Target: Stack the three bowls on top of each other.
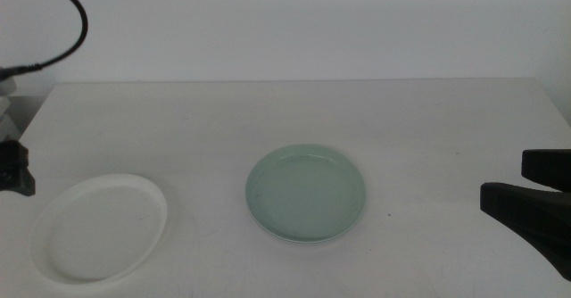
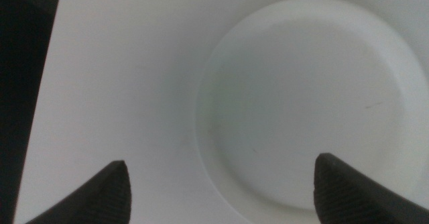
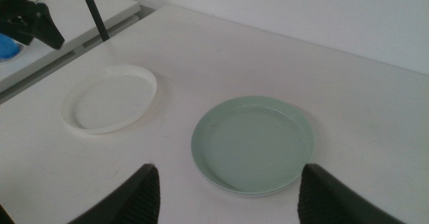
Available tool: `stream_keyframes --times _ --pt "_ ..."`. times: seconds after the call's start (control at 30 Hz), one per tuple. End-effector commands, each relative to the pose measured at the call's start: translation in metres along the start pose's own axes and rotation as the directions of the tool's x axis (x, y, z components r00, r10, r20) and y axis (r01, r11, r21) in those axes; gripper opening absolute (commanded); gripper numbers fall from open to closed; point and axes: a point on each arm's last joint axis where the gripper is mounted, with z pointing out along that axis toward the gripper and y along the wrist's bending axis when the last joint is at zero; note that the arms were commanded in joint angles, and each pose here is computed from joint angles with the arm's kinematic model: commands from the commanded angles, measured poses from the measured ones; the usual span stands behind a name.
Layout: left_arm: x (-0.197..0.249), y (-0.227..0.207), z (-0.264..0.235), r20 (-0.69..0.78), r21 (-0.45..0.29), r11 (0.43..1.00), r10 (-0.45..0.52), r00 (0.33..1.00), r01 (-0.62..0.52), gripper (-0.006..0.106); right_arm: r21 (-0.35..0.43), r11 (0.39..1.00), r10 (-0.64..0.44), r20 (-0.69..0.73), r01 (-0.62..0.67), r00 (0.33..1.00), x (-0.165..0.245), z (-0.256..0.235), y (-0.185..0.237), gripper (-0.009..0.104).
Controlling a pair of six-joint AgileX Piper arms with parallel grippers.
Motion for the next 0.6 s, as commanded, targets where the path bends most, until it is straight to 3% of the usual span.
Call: stream_keyframes --times 0.0,0.1,0.27,0.57 --pt "-0.016 0.006 0.001 0.064 0.033 0.998 0.049 0.997 -0.051 0.105 0.028 1.000 -0.002 0.069 0.000 0.998 -0.011 -0.003 -0.002 0.052" --pt "-0.022 0.014 0.020 0.040 0.057 0.994 0.089 0.995 -0.091 0.105 0.028 1.000 -0.002 0.069 0.000 0.998 -0.011 -0.003 -0.002 0.052" --pt "-0.028 0.018 0.060 0.012 0.106 0.991 0.078 0.997 -0.079 0.105 0.028 1.000 -0.002 0.069 0.000 0.998 -0.011 -0.003 -0.002 0.052" --pt "-0.027 0.026 0.108 -0.051 0.105 0.993 0.053 0.997 -0.047 0.105 0.028 1.000 -0.002 0.069 0.000 0.998 -0.011 -0.003 -0.002 0.052"
